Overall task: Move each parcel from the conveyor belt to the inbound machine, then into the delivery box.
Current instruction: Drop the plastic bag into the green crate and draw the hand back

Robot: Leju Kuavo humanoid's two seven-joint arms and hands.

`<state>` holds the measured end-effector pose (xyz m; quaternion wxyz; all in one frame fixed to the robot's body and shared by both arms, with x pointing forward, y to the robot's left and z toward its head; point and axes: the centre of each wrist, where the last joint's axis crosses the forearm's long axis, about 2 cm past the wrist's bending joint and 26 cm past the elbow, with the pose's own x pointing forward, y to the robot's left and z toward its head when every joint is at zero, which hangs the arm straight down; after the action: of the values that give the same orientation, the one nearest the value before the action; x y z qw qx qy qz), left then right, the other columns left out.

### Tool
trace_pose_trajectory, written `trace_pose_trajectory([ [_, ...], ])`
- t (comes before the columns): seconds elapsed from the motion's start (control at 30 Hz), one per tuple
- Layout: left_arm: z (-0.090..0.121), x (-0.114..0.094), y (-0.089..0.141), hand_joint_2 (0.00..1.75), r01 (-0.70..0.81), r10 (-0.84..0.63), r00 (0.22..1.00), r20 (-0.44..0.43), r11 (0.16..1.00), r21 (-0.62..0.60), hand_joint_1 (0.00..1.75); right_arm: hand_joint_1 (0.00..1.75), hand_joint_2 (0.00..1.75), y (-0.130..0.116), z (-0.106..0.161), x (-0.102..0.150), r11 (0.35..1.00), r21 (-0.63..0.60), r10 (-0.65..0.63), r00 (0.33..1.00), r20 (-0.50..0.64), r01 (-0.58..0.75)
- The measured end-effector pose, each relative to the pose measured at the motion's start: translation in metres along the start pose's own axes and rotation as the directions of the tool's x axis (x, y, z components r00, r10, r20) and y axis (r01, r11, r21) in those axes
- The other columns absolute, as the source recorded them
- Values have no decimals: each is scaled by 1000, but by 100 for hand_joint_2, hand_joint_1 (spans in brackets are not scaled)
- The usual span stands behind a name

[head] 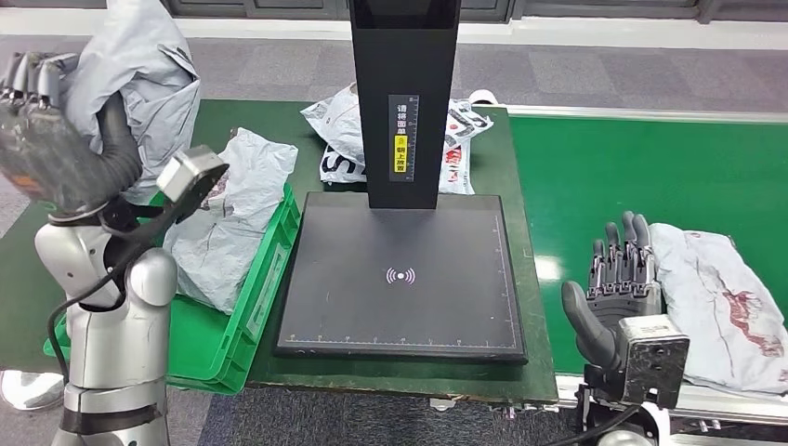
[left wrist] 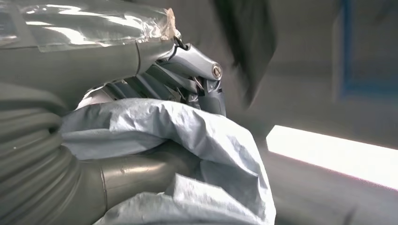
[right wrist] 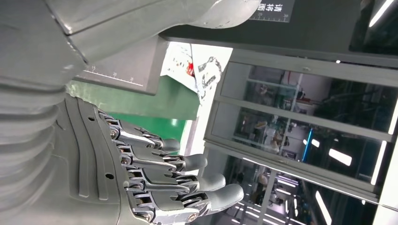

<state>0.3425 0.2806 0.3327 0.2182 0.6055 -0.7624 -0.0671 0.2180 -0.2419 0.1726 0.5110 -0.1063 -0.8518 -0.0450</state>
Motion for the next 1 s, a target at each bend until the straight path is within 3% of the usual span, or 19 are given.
trace_pose_trajectory([
  [0.2,7,-30,-33,175,120,-181,972,-148,930,-349,175,0,175,-2,-4,-1,999,31,14,1000,-11,-14],
  [0.33,17,-45,-45,175,147,-246,955,-169,880,-452,175,0,175,-2,-5,-1,999,41,16,1000,-13,-15],
  [0.37,18,-47,-47,175,149,-255,952,-171,870,-470,147,0,175,-2,-5,-1,999,43,16,1000,-14,-15],
  [0.47,22,-52,-52,44,140,-284,942,-179,817,-559,17,0,175,-2,-6,-2,999,47,17,1000,-20,-16],
  [0.5,23,-54,-55,0,135,-294,939,-179,794,-593,0,0,175,-2,-6,-2,999,50,18,1000,-23,-17],
  [0.7,38,-65,-67,0,106,-349,916,-196,683,-723,0,0,175,-3,-6,-3,998,67,19,999,-41,-17],
  [1.0,46,-70,-72,0,60,-349,913,-211,627,-777,0,0,175,-3,-5,-3,997,72,14,998,-56,-10],
])
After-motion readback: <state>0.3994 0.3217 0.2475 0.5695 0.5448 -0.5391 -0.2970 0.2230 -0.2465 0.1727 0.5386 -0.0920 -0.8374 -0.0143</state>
